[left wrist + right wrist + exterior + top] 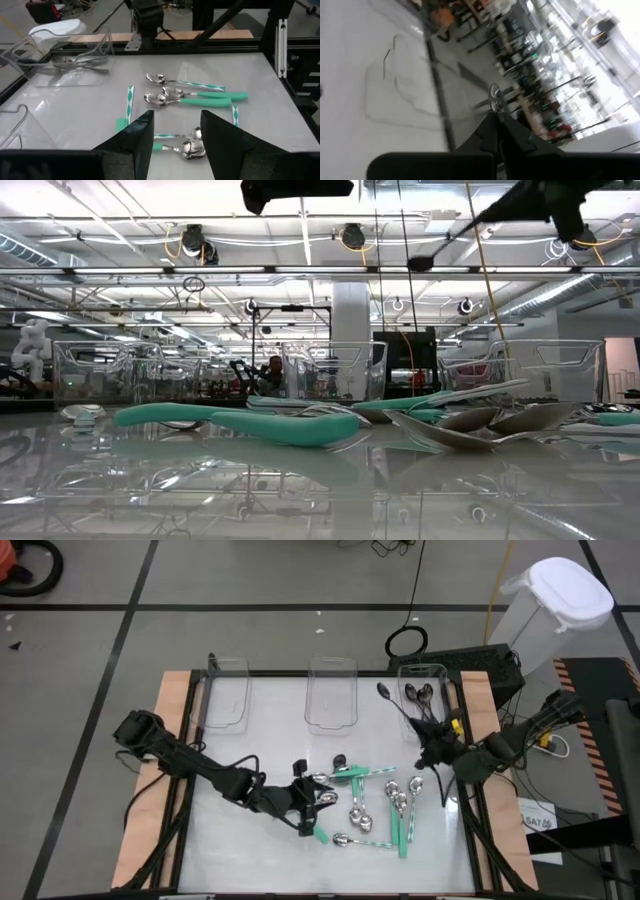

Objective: Sort silverware by color (type)
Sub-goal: Put the black spoon into the right transparent bin

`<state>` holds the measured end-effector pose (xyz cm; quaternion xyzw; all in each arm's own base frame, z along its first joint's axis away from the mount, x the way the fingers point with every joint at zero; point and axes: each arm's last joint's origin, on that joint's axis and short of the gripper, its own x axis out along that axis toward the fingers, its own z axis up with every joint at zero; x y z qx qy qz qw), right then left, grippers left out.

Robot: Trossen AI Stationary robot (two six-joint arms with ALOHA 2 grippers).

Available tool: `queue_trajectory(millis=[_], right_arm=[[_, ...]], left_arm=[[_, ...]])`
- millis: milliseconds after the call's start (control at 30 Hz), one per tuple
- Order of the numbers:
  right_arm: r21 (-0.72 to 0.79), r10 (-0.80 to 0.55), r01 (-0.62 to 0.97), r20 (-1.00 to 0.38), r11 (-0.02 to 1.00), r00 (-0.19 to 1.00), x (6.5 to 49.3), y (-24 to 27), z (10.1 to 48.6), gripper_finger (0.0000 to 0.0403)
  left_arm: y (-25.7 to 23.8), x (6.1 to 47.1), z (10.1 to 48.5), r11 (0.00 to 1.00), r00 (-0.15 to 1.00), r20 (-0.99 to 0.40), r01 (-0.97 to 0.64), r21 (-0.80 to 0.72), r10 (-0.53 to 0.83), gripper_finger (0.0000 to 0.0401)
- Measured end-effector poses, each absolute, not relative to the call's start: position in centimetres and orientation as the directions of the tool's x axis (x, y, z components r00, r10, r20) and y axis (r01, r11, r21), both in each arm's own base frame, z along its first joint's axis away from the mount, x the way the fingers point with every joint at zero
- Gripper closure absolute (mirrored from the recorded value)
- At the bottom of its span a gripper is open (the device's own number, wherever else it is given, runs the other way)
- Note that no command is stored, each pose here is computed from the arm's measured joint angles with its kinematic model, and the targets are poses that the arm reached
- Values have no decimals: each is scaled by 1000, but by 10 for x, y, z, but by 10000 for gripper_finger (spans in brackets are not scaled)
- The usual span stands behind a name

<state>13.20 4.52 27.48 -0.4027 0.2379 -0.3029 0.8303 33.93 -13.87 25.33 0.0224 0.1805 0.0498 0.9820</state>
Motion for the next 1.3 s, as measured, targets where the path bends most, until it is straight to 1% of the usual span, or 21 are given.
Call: queue_trajectory(millis=[267,367,533,633,767,1000,1100,1300], right_arm=[[-784,-724,287,-278,551,632,125,20,264,403],[-786,-741,277,-310,552,596,124,13,261,403],[-810,-785,262,-340,524,519,121,3,257,403],[-804,-793,250,-383,539,474,119,-4,253,403],[-801,-815,248,-435,544,384,114,-15,248,403],[-780,-807,235,-511,580,296,109,-28,244,403],[-787,-817,233,-517,571,256,109,-33,243,403],[-766,-793,210,-571,607,211,112,-41,239,403]], left_arm=[[-139,339,253,994,929,-354,-89,60,105,240],[-139,339,253,994,927,-359,-91,59,106,240],[-139,338,250,994,918,-382,-97,54,110,240],[-139,338,250,994,918,-381,-95,59,110,240],[-137,338,250,993,918,-379,-98,59,113,240],[-136,339,250,993,918,-379,-104,55,117,240],[-136,339,251,993,918,-378,-104,54,117,240],[-136,339,251,993,918,-378,-105,53,117,240]])
